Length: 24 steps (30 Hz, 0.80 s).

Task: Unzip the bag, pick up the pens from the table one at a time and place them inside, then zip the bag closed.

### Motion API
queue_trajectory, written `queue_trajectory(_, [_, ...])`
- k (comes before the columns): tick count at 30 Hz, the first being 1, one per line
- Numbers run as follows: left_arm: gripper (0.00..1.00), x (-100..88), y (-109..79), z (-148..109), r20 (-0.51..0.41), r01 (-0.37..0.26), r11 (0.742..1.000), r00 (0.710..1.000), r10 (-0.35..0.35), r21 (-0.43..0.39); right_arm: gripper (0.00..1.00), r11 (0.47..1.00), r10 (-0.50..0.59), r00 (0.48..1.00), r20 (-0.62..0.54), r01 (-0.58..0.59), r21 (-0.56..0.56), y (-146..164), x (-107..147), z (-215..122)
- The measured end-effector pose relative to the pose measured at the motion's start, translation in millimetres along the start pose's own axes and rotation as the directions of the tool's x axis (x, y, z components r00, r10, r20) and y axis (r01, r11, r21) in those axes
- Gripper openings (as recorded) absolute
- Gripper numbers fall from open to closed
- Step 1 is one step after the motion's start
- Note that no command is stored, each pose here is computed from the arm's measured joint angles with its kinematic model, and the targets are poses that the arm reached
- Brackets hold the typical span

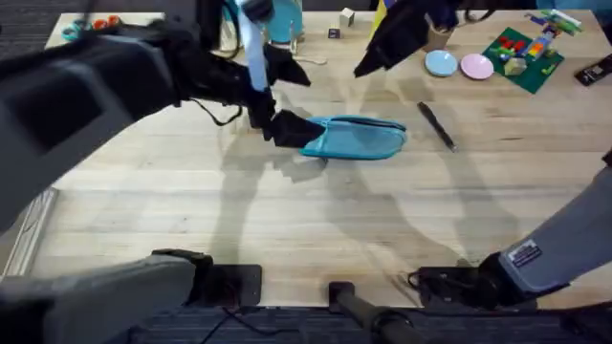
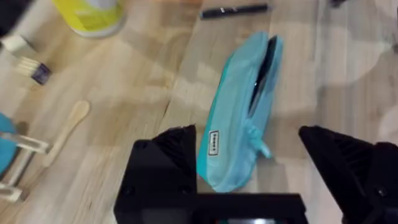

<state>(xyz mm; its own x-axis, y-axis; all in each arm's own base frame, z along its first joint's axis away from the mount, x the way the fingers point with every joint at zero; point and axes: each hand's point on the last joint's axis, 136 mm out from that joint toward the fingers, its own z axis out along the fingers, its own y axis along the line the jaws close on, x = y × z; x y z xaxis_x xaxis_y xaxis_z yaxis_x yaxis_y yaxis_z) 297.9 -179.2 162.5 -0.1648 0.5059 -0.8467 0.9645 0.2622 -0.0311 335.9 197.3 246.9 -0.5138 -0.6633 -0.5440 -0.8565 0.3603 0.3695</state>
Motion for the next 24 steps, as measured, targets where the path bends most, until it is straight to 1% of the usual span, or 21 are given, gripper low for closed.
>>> queue_trajectory(3, [0.993,-18.0,-10.7,-18.5,0.012,0.006,0.999,1.0,-0.006,-0.036,0.997,0.999,-0.003,1.0,-0.01,0.004,0.045,4.1,-5.3,-15.8])
queue_trajectory(5, [0.993,-22.4,-19.2,-29.2,-0.001,0.026,0.998,1.0,-0.026,-0.06,0.997,0.997,-0.001,1.0,-0.012,0.002,0.073,5.1,-8.1,-23.7])
queue_trajectory(10, [0.993,-17.9,-42.8,-52.5,-0.068,0.102,0.987,0.992,-0.111,-0.12,0.997,0.994,0.004,1.0,-0.016,-0.002,0.108,3.9,-10.2,-30.7])
queue_trajectory(14, [0.993,-14.8,-58.7,-67.9,-0.097,0.147,0.975,0.981,-0.165,-0.167,0.997,0.993,0.01,1.0,-0.024,-0.007,0.114,3.0,-8.6,-30.9])
queue_trajectory(16, [0.992,-15.0,-65.2,-75.3,-0.102,0.151,0.97,0.98,-0.172,-0.192,0.997,0.993,0.01,1.0,-0.026,-0.007,0.117,2.6,-8.3,-30.9])
queue_trajectory(19, [0.992,-18.1,-70.5,-84.7,-0.097,0.134,0.964,0.982,-0.16,-0.231,0.997,0.993,0.01,1.0,-0.026,-0.007,0.117,2.7,-8.2,-30.9])
queue_trajectory(24, [0.993,-21.8,-73.0,-91.6,-0.089,0.114,0.958,0.986,-0.141,-0.263,0.997,0.99,0.033,0.999,-0.042,-0.027,0.135,-0.1,-4.7,-31.4])
